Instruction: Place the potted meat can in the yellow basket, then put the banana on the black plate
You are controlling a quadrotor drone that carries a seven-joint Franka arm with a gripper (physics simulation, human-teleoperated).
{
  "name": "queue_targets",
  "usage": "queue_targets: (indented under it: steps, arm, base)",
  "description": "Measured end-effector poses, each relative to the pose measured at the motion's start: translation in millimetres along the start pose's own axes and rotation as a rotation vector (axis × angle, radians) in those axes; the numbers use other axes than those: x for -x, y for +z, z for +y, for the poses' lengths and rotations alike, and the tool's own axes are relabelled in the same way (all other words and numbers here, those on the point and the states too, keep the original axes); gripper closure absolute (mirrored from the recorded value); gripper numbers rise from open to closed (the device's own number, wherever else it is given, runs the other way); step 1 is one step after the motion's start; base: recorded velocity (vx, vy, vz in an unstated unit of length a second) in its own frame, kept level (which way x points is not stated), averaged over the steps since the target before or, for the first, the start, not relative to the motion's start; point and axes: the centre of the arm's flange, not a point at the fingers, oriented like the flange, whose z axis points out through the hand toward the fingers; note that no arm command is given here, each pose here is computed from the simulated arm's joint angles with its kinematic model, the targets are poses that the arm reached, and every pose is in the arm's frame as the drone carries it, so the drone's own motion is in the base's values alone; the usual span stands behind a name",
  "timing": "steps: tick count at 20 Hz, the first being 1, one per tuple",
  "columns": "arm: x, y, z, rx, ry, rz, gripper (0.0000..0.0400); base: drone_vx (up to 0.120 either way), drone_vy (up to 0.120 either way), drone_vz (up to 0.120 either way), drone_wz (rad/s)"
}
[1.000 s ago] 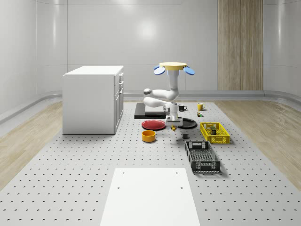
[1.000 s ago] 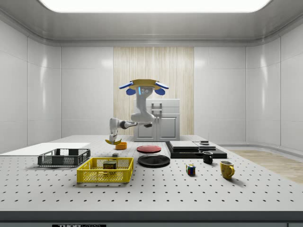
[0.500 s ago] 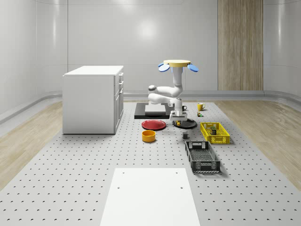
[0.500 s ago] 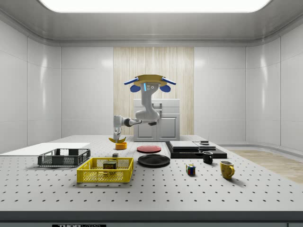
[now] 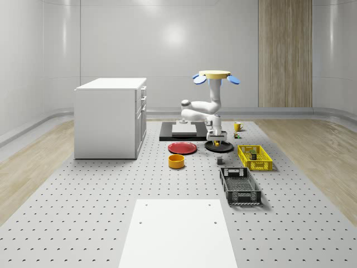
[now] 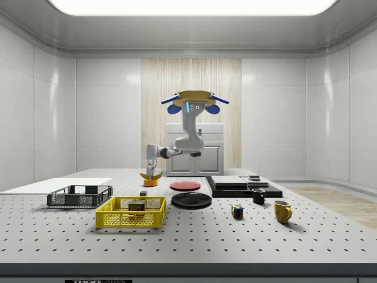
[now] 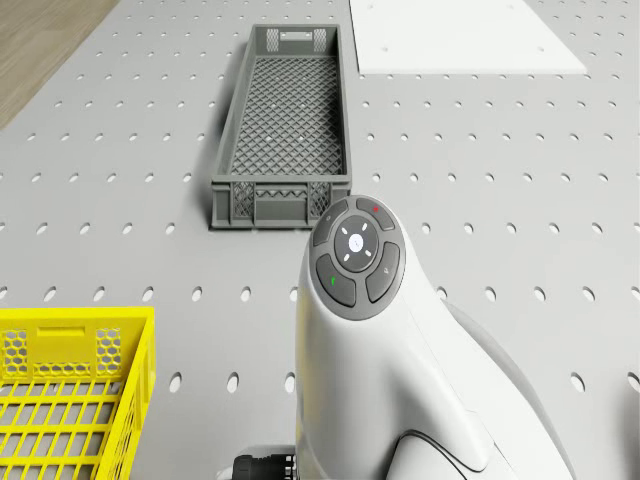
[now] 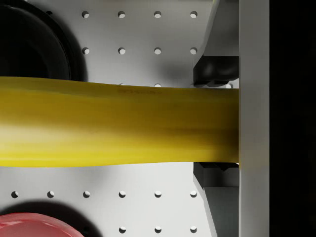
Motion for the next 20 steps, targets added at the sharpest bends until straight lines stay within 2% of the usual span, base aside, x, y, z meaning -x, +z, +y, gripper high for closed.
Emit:
queue_targets:
  steps: [6,10,15,20]
  arm:
    - [0.0,0.0,0.0,0.0,0.0,0.0,0.0198]
    - [0.0,0.0,0.0,0.0,0.0,0.0,0.0198]
    - [0.0,0.0,0.0,0.0,0.0,0.0,0.0198]
    - [0.0,0.0,0.0,0.0,0.0,0.0,0.0198]
  base:
    - [-0.12,0.12,0.0,0.0]
    - [-0.12,0.0,-0.01,0.0]
    - [-0.12,0.0,-0.12,0.0]
    - [-0.12,0.0,-0.024,0.0]
